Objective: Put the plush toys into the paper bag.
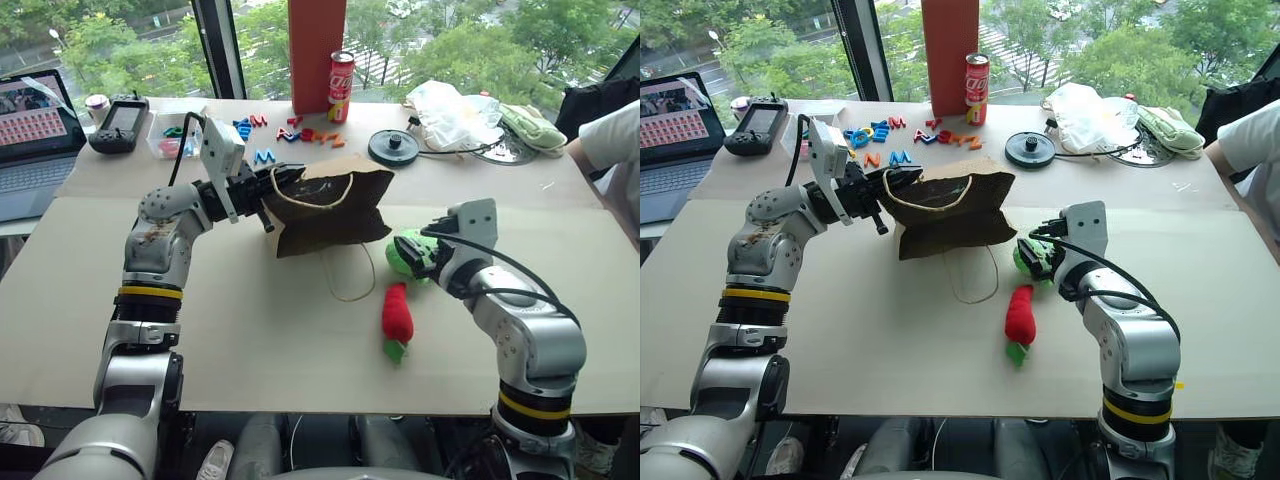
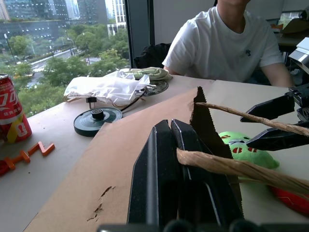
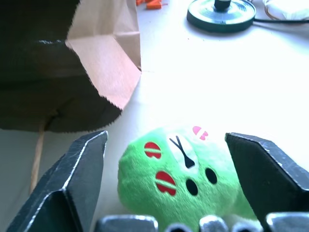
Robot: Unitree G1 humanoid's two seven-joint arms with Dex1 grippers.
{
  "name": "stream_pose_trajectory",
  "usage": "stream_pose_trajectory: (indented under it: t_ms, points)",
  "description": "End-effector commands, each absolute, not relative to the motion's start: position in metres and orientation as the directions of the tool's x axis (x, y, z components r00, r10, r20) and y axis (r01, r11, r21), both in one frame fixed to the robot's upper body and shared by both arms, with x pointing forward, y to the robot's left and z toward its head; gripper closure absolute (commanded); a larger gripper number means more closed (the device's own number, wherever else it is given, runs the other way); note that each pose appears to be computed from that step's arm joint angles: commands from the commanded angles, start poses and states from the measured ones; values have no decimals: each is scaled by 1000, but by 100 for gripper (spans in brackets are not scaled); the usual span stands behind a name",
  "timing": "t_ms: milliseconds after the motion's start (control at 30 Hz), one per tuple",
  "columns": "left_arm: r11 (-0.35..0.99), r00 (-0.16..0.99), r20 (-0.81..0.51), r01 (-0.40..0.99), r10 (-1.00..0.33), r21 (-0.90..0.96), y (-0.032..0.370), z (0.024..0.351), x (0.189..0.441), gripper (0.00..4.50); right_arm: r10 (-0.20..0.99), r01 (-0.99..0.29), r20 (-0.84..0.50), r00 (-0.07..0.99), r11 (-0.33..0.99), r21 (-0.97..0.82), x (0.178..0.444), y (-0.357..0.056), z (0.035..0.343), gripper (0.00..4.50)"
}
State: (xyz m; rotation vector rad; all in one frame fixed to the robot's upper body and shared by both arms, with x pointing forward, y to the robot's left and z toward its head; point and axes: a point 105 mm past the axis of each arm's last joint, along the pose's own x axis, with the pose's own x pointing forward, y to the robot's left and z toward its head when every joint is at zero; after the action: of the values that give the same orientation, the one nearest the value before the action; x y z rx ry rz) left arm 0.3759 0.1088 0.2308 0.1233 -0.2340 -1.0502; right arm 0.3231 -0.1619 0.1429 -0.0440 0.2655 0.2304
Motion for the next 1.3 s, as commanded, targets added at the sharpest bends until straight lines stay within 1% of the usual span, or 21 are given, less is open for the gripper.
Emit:
stream_pose_trajectory:
  t_ms: [33,300,467,500,533,733,767,867,933,1067,1167,1300]
  points:
    - [486,459,162,836,-874,255,107,242,374,450,187,-202,-292,938,979,-20,321,-163,135,1]
    - [483,455,163,837,-875,257,105,244,374,450,117,-137,-338,934,990,-38,330,-166,119,1]
    - [482,454,164,837,-876,258,105,244,373,450,99,-138,-364,926,987,-83,334,-167,110,1]
    - [482,454,164,837,-876,258,105,244,373,450,91,-136,-367,926,986,-99,334,-168,109,52]
    - [482,454,164,837,-876,258,105,244,373,450,80,-131,-370,925,985,-114,335,-169,108,66]
    - [484,455,165,836,-875,259,105,244,373,450,76,-134,-352,933,981,-142,339,-169,111,263]
    - [484,455,165,836,-875,259,105,245,373,450,75,-133,-349,934,981,-144,339,-169,112,303]
    - [485,457,165,835,-874,259,106,244,373,450,71,-130,-334,940,979,-156,340,-170,114,303]
    - [486,457,165,835,-874,259,106,245,373,450,69,-123,-301,951,979,-163,341,-173,121,303]
    - [489,460,169,834,-872,254,106,246,375,450,88,-115,-178,980,982,-149,342,-180,156,303]
    - [489,460,168,835,-872,250,106,245,376,450,132,-146,-104,986,981,-131,336,-186,185,303]
    - [488,459,166,837,-873,247,105,244,376,450,191,-196,-55,980,973,-124,328,-187,208,303]
